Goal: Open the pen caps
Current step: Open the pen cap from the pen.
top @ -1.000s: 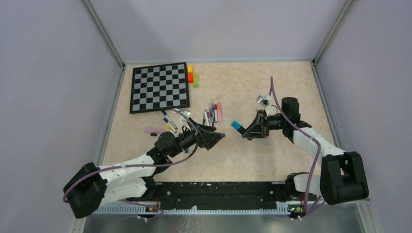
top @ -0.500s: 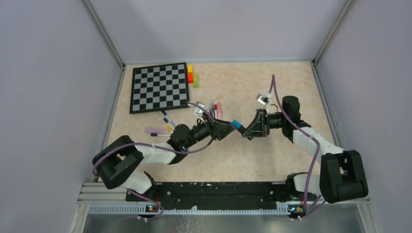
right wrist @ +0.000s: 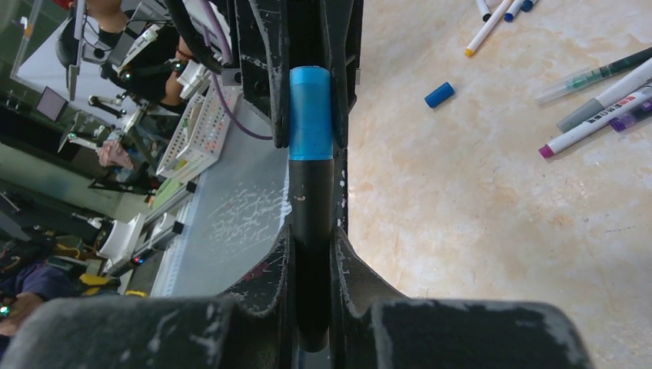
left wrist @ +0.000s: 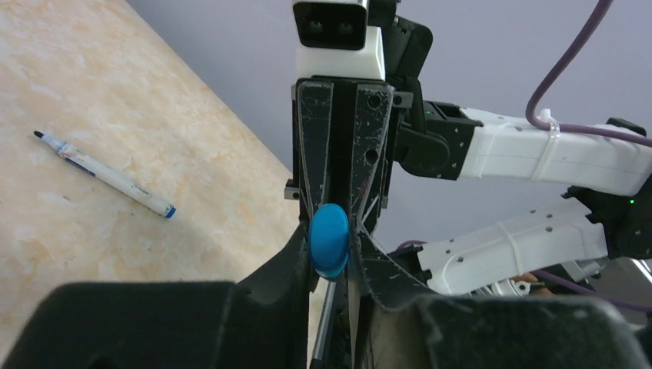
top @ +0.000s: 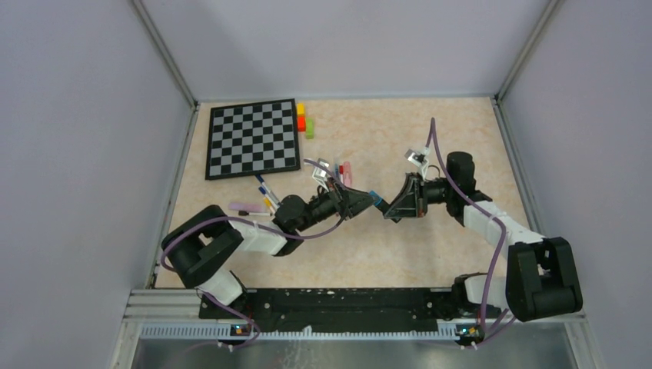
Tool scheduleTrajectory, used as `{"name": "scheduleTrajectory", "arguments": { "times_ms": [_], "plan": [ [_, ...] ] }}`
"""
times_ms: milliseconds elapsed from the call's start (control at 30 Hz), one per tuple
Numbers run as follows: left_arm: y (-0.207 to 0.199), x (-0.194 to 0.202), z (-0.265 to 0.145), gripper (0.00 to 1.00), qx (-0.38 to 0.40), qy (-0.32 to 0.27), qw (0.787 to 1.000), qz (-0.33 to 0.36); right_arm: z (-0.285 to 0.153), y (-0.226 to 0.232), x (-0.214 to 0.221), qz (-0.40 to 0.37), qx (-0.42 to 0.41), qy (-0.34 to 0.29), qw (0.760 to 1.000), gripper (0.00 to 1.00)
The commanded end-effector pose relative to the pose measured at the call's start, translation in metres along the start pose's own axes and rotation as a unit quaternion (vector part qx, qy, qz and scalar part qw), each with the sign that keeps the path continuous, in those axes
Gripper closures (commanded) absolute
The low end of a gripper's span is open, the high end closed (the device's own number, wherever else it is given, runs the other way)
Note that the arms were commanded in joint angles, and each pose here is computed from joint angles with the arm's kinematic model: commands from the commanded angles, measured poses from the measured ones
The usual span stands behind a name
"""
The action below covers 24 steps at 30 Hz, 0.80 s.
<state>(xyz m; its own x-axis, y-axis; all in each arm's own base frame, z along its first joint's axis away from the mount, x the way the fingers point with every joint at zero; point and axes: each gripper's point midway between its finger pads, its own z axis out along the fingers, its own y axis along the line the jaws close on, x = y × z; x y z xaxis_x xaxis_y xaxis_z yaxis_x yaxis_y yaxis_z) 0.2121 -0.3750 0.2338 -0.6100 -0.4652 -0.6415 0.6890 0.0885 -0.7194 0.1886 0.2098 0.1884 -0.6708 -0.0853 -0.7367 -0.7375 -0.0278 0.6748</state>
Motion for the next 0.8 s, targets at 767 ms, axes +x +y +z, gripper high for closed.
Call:
{"name": "scheduleTrajectory", "arguments": {
  "times_ms": [767],
  "plan": [
    [-0.060, -0.227, -0.044, 1.00, -0.044, -0.276, 0.949, 0.147, -0.001, -0.010, 0.002, -0.028, 0.001, 0.002, 1.000, 1.00]
  ]
}}
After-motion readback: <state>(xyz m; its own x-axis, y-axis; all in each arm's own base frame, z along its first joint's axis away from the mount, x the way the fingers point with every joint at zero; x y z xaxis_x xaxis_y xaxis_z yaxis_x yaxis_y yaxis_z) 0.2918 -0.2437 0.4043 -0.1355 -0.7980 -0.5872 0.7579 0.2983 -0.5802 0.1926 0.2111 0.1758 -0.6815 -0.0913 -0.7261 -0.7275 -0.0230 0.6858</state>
